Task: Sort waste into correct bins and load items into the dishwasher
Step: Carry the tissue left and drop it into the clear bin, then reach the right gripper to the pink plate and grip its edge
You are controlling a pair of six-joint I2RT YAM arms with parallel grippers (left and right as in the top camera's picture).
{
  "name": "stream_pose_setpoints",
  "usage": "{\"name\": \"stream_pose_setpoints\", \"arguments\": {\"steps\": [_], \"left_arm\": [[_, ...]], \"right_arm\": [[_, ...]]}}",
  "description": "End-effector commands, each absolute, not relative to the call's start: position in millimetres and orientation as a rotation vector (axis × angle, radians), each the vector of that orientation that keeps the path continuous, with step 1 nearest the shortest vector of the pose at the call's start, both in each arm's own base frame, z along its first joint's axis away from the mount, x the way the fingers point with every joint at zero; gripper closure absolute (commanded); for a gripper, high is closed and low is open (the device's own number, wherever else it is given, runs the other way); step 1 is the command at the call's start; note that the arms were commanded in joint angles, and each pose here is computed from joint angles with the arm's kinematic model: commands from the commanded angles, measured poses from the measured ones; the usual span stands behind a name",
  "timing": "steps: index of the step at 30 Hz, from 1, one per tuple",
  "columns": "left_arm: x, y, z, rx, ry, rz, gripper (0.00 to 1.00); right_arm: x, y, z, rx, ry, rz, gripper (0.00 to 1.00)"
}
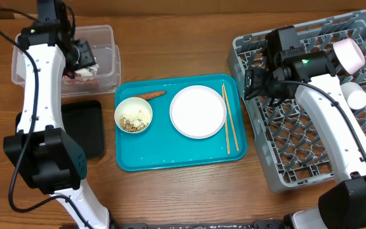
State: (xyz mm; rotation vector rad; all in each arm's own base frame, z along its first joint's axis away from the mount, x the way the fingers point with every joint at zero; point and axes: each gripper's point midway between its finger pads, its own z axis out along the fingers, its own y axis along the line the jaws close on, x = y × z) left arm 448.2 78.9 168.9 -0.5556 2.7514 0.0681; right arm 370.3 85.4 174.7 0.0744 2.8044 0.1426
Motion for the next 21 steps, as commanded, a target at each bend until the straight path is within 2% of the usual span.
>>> {"name": "stream_pose_setpoints", "arguments": {"steps": [1,7,11,21], "left_arm": [[420,75,223,-0.61,2.687,0.037,0.38],[378,66,228,-0.718,2.78,0.02,0.38],[376,63,227,-0.718,2.795,0.001,0.37],[375,63,225,-0.719,2.802,0.002,0.36]], "right_arm": [[367,105,190,-0.002,2.757,0.208,0.19],[363,156,181,-0.191,2.743,0.246,0.19],[366,175,154,-0.224,2.797,0.24,0.19],[367,176,88,-0.179,2.965,0.172,0.2]]}}
